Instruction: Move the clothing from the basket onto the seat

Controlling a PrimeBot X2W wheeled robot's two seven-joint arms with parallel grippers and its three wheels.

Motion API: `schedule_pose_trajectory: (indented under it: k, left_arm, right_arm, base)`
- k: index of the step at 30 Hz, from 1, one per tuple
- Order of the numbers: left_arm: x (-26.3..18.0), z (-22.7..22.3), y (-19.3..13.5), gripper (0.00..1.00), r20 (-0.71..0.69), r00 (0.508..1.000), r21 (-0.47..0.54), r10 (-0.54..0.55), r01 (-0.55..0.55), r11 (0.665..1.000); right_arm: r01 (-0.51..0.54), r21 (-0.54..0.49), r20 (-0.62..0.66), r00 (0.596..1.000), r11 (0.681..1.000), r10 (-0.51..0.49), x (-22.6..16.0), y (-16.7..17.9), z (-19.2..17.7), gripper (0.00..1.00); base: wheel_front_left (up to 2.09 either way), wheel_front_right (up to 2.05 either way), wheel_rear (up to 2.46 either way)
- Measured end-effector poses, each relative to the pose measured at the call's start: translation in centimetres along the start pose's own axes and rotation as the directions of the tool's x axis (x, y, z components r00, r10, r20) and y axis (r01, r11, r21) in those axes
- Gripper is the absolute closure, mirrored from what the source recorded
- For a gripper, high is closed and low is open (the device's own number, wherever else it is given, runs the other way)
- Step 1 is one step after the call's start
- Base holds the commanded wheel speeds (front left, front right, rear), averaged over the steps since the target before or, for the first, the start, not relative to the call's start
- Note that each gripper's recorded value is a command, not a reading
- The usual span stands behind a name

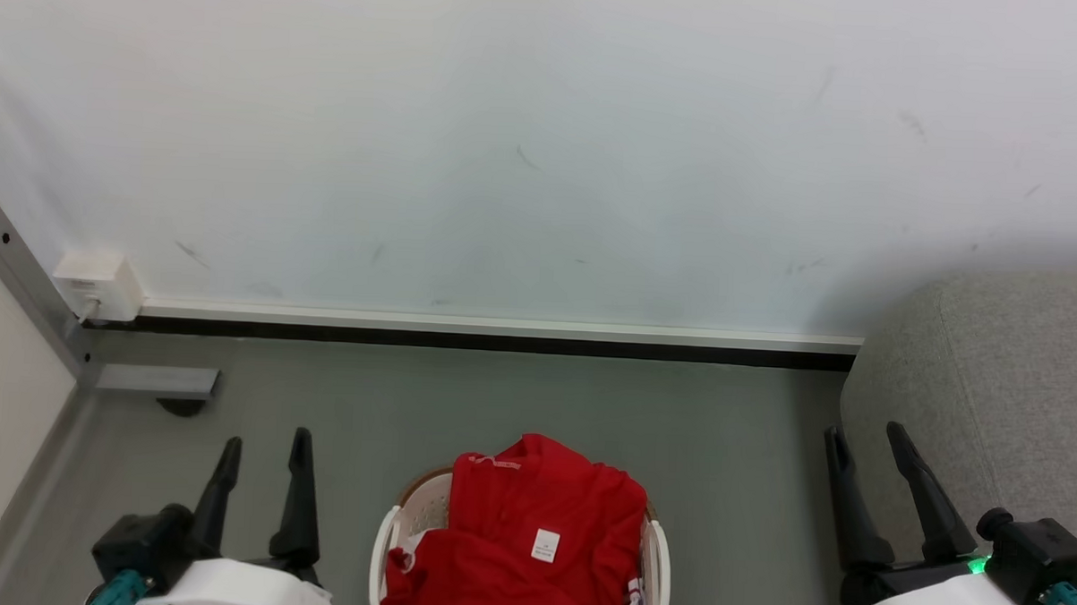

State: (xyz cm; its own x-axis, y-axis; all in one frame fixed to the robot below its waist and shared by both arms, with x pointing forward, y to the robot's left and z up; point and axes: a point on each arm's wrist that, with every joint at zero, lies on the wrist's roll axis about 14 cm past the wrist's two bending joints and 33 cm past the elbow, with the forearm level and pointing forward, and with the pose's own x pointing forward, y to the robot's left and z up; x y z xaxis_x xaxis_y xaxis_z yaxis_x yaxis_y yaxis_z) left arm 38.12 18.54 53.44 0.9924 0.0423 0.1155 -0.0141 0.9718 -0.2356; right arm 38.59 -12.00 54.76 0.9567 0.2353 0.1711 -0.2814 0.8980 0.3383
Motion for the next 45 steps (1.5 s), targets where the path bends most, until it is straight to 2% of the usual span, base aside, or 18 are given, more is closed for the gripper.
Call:
schedule_pose_trajectory:
  k: [17, 37, 45]
  left_arm:
    - [0.1, 1.0, -0.7, 0.00, 0.049, 0.998, 0.132, -0.038, 0.031, 0.991]
    - [0.1, 1.8, -1.7, 0.00, 0.093, 0.992, 0.277, -0.090, 0.061, 0.959]
    - [0.2, 1.8, -1.8, 0.00, 0.094, 0.991, 0.275, -0.094, 0.065, 0.959]
  right_arm:
    - [-0.022, -0.115, 0.036, 0.999, 0.993, 0.026, 0.0, 0.4, 0.8, 0.00]
    - [-0.071, -0.241, 0.057, 0.995, 0.968, 0.087, 0.3, 1.6, 1.3, 0.00]
    - [-0.064, -0.241, 0.062, 0.995, 0.968, 0.081, 0.2, 1.4, 1.5, 0.00]
  base:
    - [0.00, 0.00, 0.00]
    - [0.00, 0.00, 0.00]
    - [0.00, 0.00, 0.00]
